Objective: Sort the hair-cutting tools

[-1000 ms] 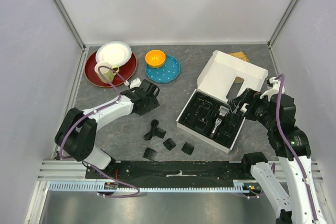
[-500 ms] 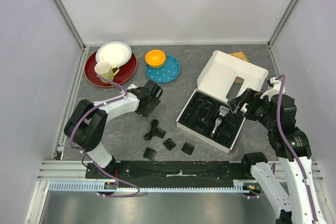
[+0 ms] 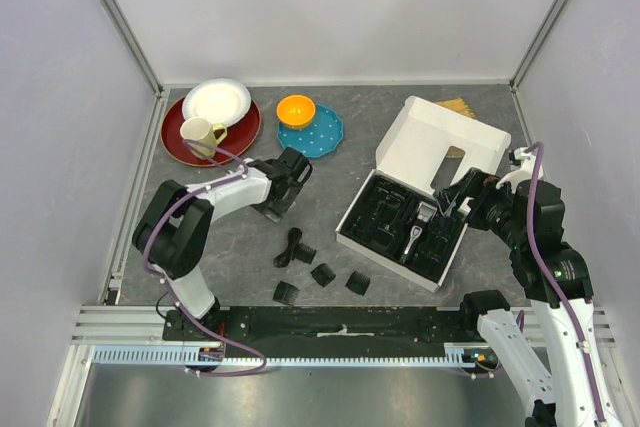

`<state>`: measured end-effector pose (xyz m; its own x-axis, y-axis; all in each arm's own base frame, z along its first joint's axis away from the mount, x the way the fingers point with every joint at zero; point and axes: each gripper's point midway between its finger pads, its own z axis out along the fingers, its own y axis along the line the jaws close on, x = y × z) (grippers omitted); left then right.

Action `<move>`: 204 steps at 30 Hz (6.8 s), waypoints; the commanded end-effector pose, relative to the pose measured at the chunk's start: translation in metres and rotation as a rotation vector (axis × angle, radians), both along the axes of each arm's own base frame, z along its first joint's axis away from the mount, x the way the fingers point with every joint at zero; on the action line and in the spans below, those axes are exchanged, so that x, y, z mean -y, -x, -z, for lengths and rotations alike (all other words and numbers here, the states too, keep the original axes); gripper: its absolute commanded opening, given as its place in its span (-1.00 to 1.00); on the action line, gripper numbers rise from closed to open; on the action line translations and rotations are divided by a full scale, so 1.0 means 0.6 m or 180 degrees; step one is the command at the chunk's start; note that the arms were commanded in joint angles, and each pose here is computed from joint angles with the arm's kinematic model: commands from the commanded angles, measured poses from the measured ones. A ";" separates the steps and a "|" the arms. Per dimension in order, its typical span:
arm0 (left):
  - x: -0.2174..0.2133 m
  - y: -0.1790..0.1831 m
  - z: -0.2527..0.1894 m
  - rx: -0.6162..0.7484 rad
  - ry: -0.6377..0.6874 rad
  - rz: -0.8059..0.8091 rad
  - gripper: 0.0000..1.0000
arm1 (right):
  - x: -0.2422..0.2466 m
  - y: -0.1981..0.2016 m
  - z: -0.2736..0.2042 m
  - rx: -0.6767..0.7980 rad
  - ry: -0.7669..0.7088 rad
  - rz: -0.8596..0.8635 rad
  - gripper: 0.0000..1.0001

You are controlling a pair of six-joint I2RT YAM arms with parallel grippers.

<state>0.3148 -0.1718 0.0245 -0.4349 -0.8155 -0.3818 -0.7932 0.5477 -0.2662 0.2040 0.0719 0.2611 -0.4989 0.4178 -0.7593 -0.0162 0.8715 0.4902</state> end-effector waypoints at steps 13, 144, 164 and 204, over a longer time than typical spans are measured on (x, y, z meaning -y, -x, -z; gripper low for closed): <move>0.008 -0.030 0.018 -0.0102 -0.0291 0.0506 0.21 | 0.002 -0.011 -0.008 0.0117 -0.0011 0.0045 0.96; 0.300 0.082 -0.175 0.1636 -0.0976 0.4680 0.22 | -0.002 0.000 0.002 0.0110 -0.0111 0.0054 0.96; 0.334 0.114 -0.124 0.1461 -0.0651 0.4925 -0.77 | 0.001 0.002 0.000 0.0120 -0.0089 0.0070 0.96; 0.321 0.099 -0.142 0.1509 -0.0784 0.4682 -0.55 | 0.004 0.001 0.004 0.0095 -0.0053 0.0087 0.96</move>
